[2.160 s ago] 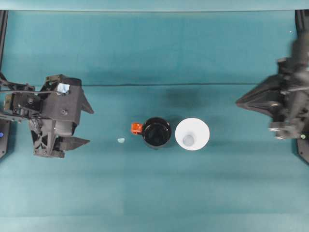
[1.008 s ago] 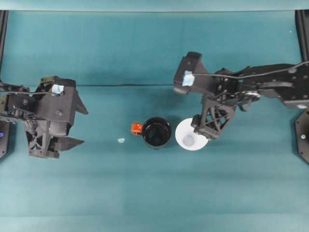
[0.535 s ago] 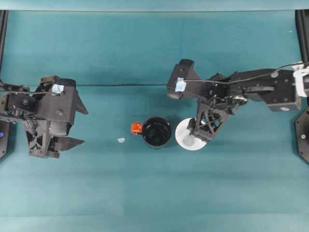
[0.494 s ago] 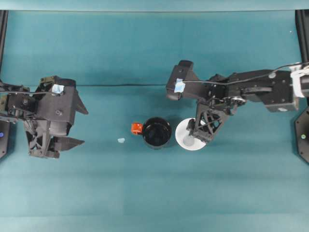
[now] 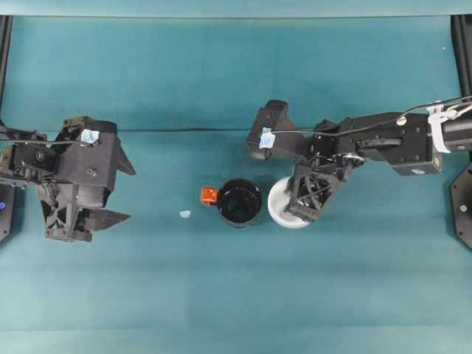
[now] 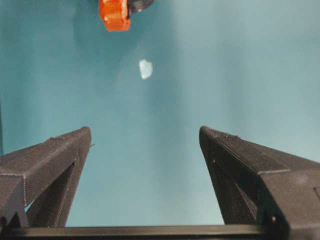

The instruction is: Put the paper cup into the moved red handle cup holder.

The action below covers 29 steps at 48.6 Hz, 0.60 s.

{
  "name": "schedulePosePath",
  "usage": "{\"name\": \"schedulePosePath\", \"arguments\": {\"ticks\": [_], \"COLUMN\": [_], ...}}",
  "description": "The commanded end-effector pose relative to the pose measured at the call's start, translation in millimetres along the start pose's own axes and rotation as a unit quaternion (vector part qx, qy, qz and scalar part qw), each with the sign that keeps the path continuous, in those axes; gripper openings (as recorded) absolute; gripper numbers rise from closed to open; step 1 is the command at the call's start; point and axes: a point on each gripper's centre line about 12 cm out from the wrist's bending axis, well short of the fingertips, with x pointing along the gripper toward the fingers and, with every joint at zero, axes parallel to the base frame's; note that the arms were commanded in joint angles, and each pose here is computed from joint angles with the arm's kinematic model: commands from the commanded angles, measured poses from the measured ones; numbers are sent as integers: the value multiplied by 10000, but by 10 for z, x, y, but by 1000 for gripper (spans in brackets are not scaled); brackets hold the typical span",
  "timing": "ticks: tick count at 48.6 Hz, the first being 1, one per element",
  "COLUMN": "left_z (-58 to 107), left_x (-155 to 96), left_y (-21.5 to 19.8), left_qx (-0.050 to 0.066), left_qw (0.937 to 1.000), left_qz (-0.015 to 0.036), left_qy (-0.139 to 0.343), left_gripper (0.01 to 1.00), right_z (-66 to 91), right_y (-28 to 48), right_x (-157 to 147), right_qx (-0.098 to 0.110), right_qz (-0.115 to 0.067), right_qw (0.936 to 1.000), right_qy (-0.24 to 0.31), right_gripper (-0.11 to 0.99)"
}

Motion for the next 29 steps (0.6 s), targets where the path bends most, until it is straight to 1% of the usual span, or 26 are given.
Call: {"name": "schedulePosePath", "arguments": {"ticks": [1,3,4,8,14,19,23,24,25,29], "left_z": [46,48,49,54,52,47,46,47,46,41], "left_x": [-29,-29,-33,-33,-30,-28,-23,-28,-23,-20], "left_y": [4,0,5,1,5,0,-4,0,-4,0], "left_qx": [-25,-58,-94,-150,-179,-196,-228,-242,-243,-257], "left_qw": [10000,9999,9999,9998,9997,9997,9997,9996,9996,9996], "left_qz": [10,6,10,6,10,5,-1,4,-1,4], "left_qy": [-92,-100,-107,-130,-138,-130,-123,-130,-123,-115], "left_gripper": [950,950,950,949,949,950,949,949,949,949], "right_z": [61,66,73,98,136,187,254,269,289,412], "right_y": [53,67,75,90,108,122,122,123,125,108], "right_x": [-50,-56,-62,-93,-194,-403,-651,-714,-776,-1085], "right_qx": [-10,-25,-33,-43,-44,-51,-72,-69,-78,-10], "right_qz": [49,55,60,70,71,66,59,62,61,97], "right_qw": [9999,9999,9999,9998,9999,10000,9999,9999,9999,9996], "right_qy": [-128,-134,-140,-161,-113,-51,-54,-61,-78,-254], "right_gripper": [-30,-62,-74,-102,-105,-105,-105,-105,-105,-105]}}
